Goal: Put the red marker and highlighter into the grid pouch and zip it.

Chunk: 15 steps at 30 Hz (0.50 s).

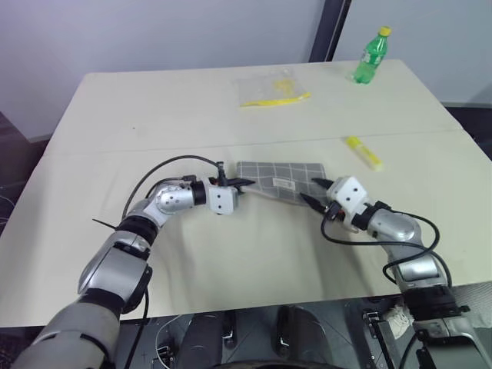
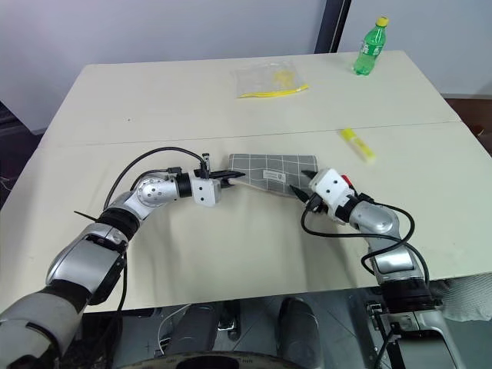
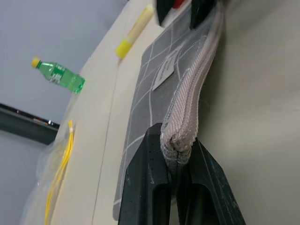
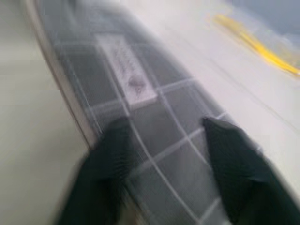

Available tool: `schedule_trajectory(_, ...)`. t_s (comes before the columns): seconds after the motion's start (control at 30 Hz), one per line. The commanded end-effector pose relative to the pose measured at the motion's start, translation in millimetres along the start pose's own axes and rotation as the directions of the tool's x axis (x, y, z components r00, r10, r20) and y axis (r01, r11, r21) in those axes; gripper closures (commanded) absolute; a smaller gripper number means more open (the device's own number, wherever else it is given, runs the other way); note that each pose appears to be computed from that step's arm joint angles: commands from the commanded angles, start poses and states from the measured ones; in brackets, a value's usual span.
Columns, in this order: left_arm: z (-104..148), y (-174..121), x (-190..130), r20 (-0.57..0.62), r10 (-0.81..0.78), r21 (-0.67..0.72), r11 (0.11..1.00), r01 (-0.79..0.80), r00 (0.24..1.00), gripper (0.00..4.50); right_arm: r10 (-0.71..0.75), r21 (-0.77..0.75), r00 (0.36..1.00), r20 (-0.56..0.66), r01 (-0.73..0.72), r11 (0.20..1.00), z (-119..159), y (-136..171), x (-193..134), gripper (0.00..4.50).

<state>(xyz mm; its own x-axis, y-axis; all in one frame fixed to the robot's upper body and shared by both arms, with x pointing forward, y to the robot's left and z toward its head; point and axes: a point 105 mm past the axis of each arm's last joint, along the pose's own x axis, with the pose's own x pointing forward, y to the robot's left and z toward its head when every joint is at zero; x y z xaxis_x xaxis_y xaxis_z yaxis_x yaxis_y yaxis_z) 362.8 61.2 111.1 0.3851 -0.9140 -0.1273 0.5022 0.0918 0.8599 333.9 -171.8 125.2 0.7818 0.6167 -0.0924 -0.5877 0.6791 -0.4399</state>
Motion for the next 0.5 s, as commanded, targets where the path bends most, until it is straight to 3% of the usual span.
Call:
schedule_trajectory(0.03, -9, -12, -11, -0.038, 0.014, -0.085, 0.996, -0.017, 0.999, 4.50, -0.043, 0.064, 0.997, 0.060, 0.039, 0.997, 24, -12, -15, 0.07)
schedule_trajectory(0.27, -6, -4, -26, -0.064, 0.150, -0.166, 0.973, -0.159, 0.987, 4.50, -0.081, 0.105, 0.990, -0.113, 0.093, 0.990, 0, -5, -41, 0.03)
schedule_trajectory(0.43, -4, -2, -29, -0.094, 0.187, -0.184, 0.962, -0.201, 0.978, 4.50, -0.160, 0.280, 0.968, -0.196, 0.211, 0.937, -20, 7, -37, 0.03)
schedule_trajectory(0.5, -3, -2, -28, -0.101, 0.192, -0.183, 0.961, -0.208, 0.976, 4.50, -0.186, 0.279, 0.951, -0.248, 0.254, 0.926, -32, 11, -34, 0.03)
